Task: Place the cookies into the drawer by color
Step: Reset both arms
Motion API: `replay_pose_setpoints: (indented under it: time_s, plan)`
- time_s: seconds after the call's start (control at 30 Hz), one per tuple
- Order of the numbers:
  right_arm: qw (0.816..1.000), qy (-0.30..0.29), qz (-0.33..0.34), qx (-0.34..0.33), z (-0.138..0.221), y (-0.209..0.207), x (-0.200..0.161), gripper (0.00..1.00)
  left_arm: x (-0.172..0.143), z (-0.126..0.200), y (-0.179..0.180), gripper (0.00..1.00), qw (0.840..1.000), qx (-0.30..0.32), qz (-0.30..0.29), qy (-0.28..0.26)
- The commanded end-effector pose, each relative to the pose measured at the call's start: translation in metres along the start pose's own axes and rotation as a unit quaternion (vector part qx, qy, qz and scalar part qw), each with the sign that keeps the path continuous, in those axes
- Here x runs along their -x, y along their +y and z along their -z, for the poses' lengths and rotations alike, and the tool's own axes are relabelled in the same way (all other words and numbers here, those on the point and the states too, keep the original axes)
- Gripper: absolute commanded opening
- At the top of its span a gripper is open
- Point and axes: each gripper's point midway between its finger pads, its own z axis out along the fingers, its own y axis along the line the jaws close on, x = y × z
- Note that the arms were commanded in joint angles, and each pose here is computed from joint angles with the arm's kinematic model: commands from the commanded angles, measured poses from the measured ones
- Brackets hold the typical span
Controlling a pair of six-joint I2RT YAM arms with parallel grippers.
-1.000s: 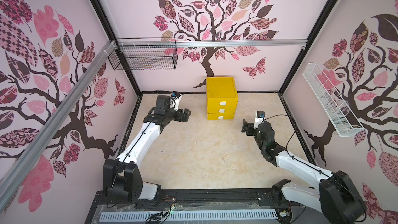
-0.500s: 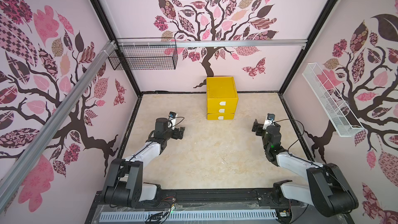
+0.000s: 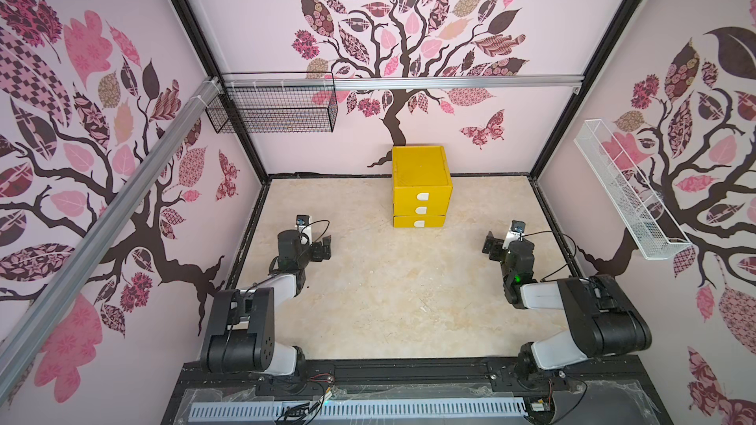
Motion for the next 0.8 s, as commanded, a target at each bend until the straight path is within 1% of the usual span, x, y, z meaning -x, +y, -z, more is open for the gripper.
replay_pose_setpoints:
  time_s: [0.0, 0.07, 0.17, 0.23, 0.3, 0.37, 0.47, 0.77]
  plan:
    - [0.999, -0.030, -0.007, 0.016, -0.005, 0.006, 0.014, 0.99, 0.027, 0.006, 0.005, 0.97, 0.997, 0.015, -0.011, -0.070]
    - [1.000, -0.010, -0.004, 0.018, -0.008, 0.008, 0.012, 0.99, 0.023, 0.007, 0.006, 0.97, 0.995, 0.017, -0.019, -0.098]
    - [1.000, -0.005, -0.005, 0.011, -0.011, 0.007, 0.013, 0.99, 0.012, 0.003, 0.007, 0.97, 0.994, 0.020, -0.022, -0.105]
    - [1.000, -0.007, -0.007, 0.006, -0.012, 0.005, 0.013, 0.99, 0.014, 0.001, 0.014, 0.97, 0.992, 0.038, -0.008, -0.119]
    - [1.000, -0.004, -0.007, 0.006, -0.011, 0.005, 0.012, 0.99, 0.010, 0.000, 0.017, 0.97, 0.994, 0.045, -0.006, -0.096]
    - [1.000, -0.007, -0.007, 0.006, -0.012, 0.005, 0.013, 0.99, 0.013, -0.002, 0.022, 0.97, 0.993, 0.059, 0.004, -0.103]
    - [1.000, -0.006, -0.007, 0.006, -0.011, 0.005, 0.013, 0.99, 0.012, -0.002, 0.028, 0.97, 0.993, 0.074, 0.012, -0.093]
    - [1.000, -0.003, -0.006, 0.006, -0.012, 0.006, 0.013, 0.99, 0.011, -0.002, 0.028, 0.97, 0.993, 0.074, 0.011, -0.093]
